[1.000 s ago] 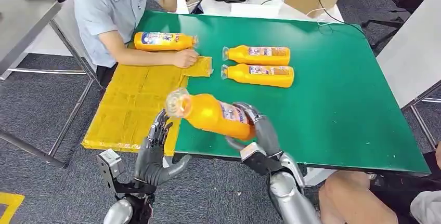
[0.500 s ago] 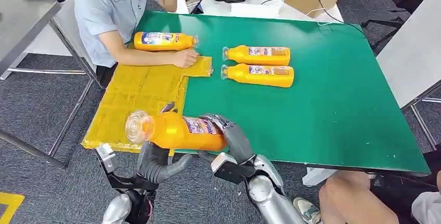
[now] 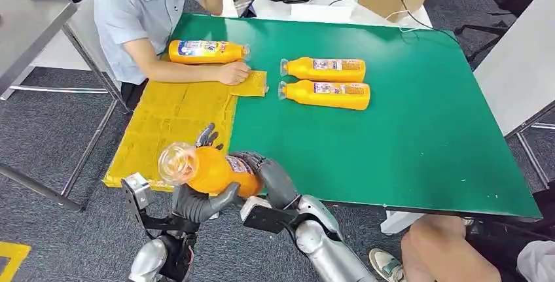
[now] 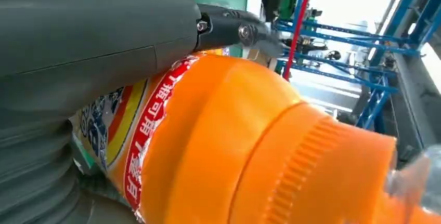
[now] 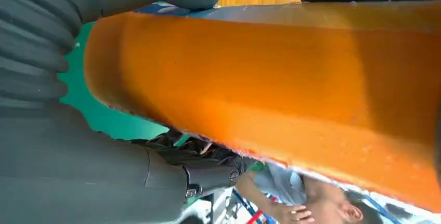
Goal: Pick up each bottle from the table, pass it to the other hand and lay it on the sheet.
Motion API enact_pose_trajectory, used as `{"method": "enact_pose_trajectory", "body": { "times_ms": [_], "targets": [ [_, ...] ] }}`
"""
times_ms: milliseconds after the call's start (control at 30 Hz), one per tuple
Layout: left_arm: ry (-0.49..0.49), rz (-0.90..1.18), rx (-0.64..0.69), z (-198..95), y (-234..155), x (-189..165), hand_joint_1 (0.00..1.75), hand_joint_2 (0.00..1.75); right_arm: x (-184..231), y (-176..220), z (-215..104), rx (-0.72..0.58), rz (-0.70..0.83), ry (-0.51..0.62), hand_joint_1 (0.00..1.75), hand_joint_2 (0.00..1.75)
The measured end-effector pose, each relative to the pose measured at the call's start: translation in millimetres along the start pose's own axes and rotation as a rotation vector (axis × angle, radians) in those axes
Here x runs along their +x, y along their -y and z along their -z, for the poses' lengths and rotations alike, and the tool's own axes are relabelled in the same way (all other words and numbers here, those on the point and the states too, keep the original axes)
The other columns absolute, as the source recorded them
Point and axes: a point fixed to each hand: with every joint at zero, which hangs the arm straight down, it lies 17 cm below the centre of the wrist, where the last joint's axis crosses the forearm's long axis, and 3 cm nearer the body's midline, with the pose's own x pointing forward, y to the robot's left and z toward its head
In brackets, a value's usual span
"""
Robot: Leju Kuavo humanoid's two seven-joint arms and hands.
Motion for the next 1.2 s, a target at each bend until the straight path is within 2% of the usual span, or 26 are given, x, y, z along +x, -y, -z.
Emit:
{"method": "enact_pose_trajectory", "body": {
  "times_ms": [300,333,367,400,433,467,600,700,867,1100,1200],
  "targets": [
    [-0.031,-0.010,-0.019,6,-2,-6,1.75,1.75,-2,2,5,-0.009,-0.075,-0.003,1.75,1.75],
    [-0.032,-0.009,-0.019,6,-3,-6,1.75,1.75,-3,2,6,-0.011,-0.085,-0.003,1.43,1.75],
    [-0.033,-0.009,-0.019,6,-3,-6,1.75,1.75,-3,3,6,-0.014,-0.089,-0.003,1.43,1.75],
    [-0.034,-0.014,-0.017,7,-3,-7,1.75,1.75,-3,4,6,-0.021,-0.094,-0.003,0.00,1.75],
    [-0.036,-0.021,-0.015,7,-4,-7,1.75,1.75,-3,5,6,-0.027,-0.098,-0.003,0.00,1.75],
    [-0.036,-0.026,-0.013,7,-5,-7,1.75,1.75,-3,4,6,-0.027,-0.101,-0.004,0.00,0.00],
    [-0.043,-0.042,0.000,8,-8,-7,1.75,1.75,0,6,8,-0.057,-0.123,0.004,0.00,0.00],
    [-0.062,-0.011,0.060,10,-24,-11,1.75,1.75,8,7,10,-0.088,-0.144,0.030,0.00,0.00],
    [-0.047,0.191,0.132,23,-54,-6,1.75,1.75,4,14,2,-0.134,-0.176,0.032,0.00,0.00],
    [-0.056,0.395,0.149,44,-91,5,1.75,1.75,-10,28,-20,-0.205,-0.193,0.031,0.00,0.00],
    [-0.018,0.559,0.181,61,-108,21,1.75,1.75,-16,37,-31,-0.237,-0.188,0.032,0.00,0.00]
  ]
}}
